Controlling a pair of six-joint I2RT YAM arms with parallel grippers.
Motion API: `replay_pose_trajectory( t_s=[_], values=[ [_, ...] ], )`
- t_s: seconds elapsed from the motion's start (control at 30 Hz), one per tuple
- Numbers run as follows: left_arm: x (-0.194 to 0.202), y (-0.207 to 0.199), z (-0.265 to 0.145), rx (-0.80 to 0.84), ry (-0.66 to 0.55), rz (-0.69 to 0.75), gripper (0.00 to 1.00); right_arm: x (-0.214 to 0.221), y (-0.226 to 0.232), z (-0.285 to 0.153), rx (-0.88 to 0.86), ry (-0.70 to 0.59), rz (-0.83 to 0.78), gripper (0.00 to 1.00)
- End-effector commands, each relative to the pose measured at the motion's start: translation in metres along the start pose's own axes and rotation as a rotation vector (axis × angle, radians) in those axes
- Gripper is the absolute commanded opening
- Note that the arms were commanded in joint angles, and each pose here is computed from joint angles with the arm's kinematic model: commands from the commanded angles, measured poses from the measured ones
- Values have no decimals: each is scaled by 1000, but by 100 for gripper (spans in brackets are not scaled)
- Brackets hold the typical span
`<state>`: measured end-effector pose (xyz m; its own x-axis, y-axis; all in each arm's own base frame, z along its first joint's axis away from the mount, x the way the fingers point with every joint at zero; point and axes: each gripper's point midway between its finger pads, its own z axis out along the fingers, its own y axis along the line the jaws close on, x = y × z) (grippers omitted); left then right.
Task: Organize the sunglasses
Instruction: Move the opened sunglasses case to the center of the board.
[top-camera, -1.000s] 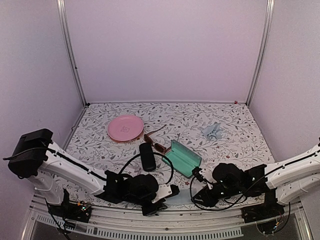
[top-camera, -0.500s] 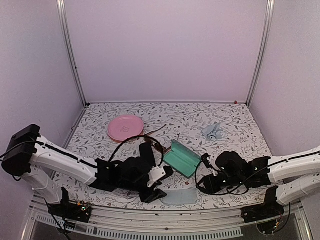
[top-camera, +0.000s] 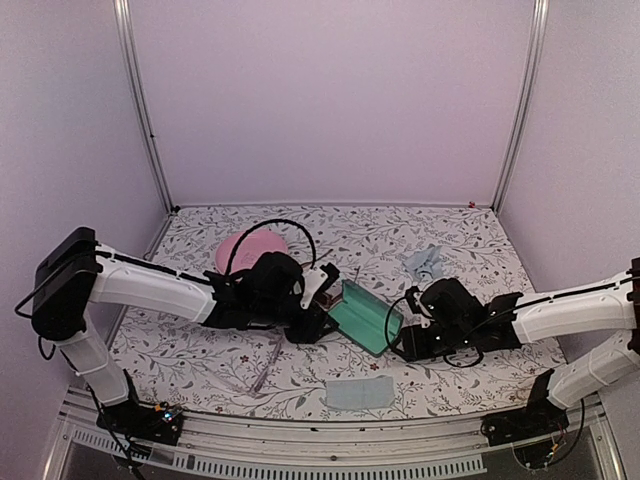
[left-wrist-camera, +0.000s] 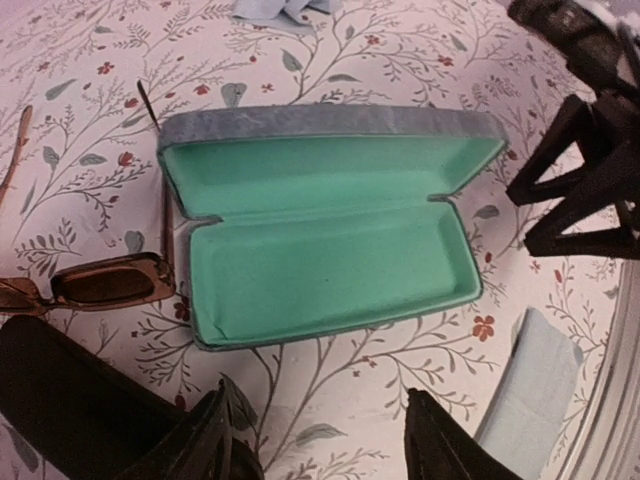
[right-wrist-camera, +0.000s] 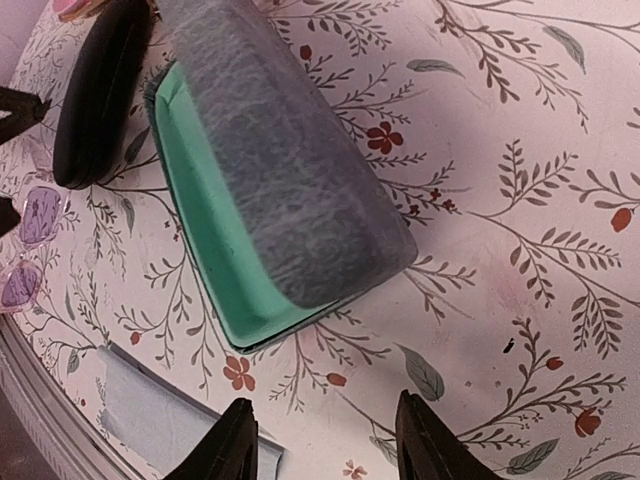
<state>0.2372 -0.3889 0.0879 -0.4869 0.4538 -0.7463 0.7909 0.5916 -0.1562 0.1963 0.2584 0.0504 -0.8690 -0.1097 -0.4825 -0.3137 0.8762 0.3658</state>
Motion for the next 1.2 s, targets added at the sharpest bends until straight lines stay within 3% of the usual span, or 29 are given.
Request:
replay_pose_trajectory(
  t_s=[0.0, 0.47, 1.17],
  values=[
    [-3, 26, 14, -21, 31, -74, 60, -20, -9, 9, 55, -46, 61, 49],
    [-10, 50, 37, -87, 82, -133, 61, -38, -24, 34, 117, -39, 118, 42],
    [28, 43, 70, -20, 220, -207, 61, -68, -39, 37, 105, -52, 64, 35]
  ],
)
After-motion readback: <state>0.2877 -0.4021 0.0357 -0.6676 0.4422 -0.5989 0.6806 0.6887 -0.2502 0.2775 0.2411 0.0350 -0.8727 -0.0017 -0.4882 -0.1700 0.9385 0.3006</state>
